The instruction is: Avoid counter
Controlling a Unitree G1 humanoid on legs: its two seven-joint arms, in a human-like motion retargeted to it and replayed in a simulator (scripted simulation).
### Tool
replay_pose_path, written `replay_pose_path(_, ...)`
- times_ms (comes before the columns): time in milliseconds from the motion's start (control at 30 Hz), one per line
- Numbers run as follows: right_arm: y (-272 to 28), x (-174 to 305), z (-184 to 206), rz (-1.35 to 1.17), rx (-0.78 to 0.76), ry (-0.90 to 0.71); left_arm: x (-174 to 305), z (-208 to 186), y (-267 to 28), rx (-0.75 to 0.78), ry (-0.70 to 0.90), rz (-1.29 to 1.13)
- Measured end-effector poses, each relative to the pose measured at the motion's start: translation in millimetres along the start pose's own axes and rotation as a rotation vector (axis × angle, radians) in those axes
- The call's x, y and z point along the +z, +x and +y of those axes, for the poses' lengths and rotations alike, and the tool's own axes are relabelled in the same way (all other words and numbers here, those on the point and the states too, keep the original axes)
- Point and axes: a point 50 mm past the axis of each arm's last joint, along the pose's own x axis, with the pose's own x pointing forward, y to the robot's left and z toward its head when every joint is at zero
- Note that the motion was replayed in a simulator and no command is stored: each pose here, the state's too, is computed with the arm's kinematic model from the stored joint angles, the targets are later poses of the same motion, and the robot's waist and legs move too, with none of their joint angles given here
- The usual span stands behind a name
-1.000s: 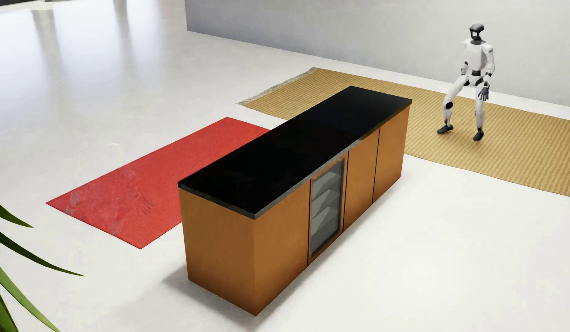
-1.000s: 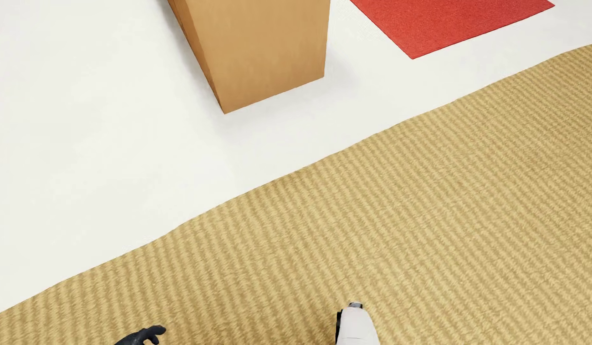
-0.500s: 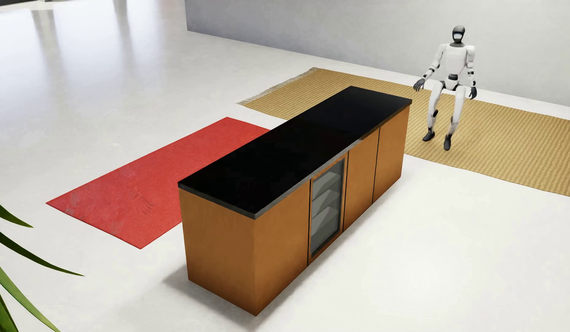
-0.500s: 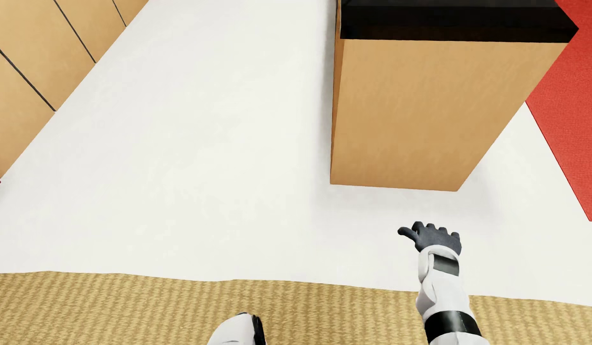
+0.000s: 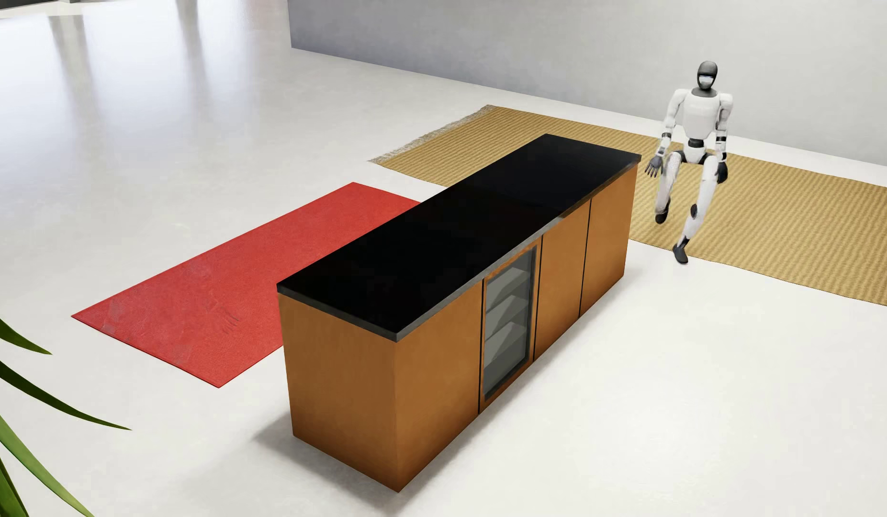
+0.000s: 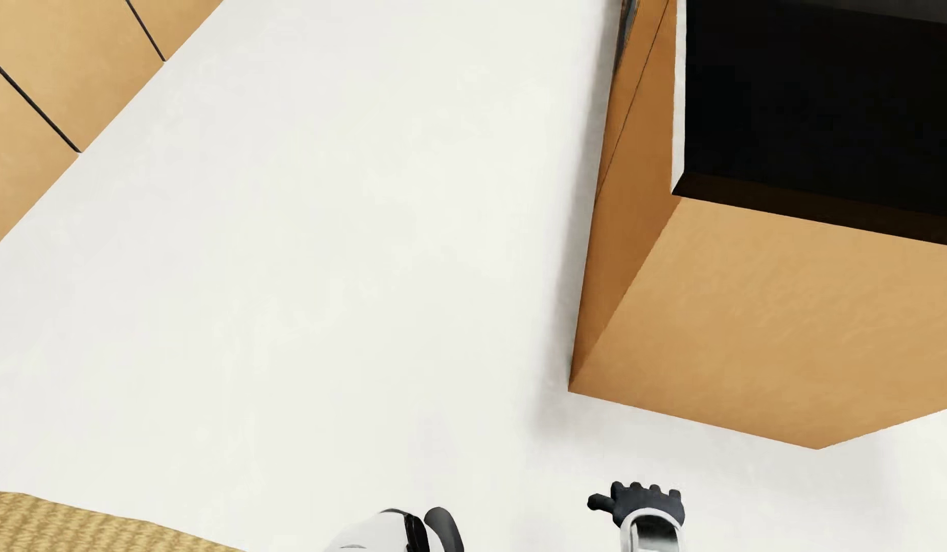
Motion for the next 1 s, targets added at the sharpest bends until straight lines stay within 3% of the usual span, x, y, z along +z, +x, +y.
replay_pose_path(67,-14.8,-14.0,75.8,0.132,0.371,0.049,25.9,22.6,-0.1,0.093,-0.044,-0.128)
replay_pose_path(133,-44.8,-11.8,129.8,0.082,0.602,-0.023,51.7,44.1,-2.6,0.141,-0.042,-0.272)
replay_pose_path(167,-60.4,-7.8,147.6,0.039,0.631,-0.015,67.1,54.5,-4.7,0.156,-0.017,-0.337)
replay_pose_path(300,-115.6,7.8,196.5,0.055,0.724,0.292,98.2,70.6,-6.1,0.183,0.073,-0.433)
replay_pose_path(400,-116.1,8.0,195.6,-0.049,0.771,0.092,69.6,49.9,9.3,0.094,0.138,-0.253)
replay_pose_path(500,-102.1,1.8,167.4,0.066,0.539,0.257,16.6,9.2,17.9,-0.085,0.294,-0.012)
replay_pose_path(600,-80.3,-1.4,142.6,0.289,0.409,0.699,-25.3,-12.9,11.0,-0.183,0.318,0.130)
replay_pose_path(633,-68.5,-0.4,137.2,0.293,0.404,0.664,-34.6,-13.4,7.0,-0.168,0.256,0.145)
replay_pose_path(667,-51.4,3.5,123.5,0.249,0.396,0.507,-42.5,-15.3,2.0,-0.131,0.167,0.155)
replay_pose_path(733,-14.7,22.8,69.4,0.013,0.240,-0.016,-53.9,-17.6,-7.6,-0.090,0.021,0.158)
replay_pose_path(767,-2.2,35.7,33.7,-0.085,0.110,-0.113,-56.7,-14.8,-10.6,-0.065,-0.005,0.147)
replay_pose_path(800,5.8,44.1,-4.0,-0.141,-0.007,-0.101,-59.0,-11.9,-12.5,-0.050,-0.007,0.134)
replay_pose_path(867,7.1,57.8,-80.8,-0.241,-0.233,0.080,-61.7,-7.8,-15.8,-0.027,-0.003,0.117)
replay_pose_path(933,-8.9,63.9,-146.0,-0.354,-0.456,0.192,-63.6,-10.3,-17.2,-0.040,-0.022,0.134)
replay_pose_path(1000,-31.5,62.4,-183.8,-0.421,-0.637,0.250,-64.6,-17.3,-17.7,-0.108,-0.017,0.141)
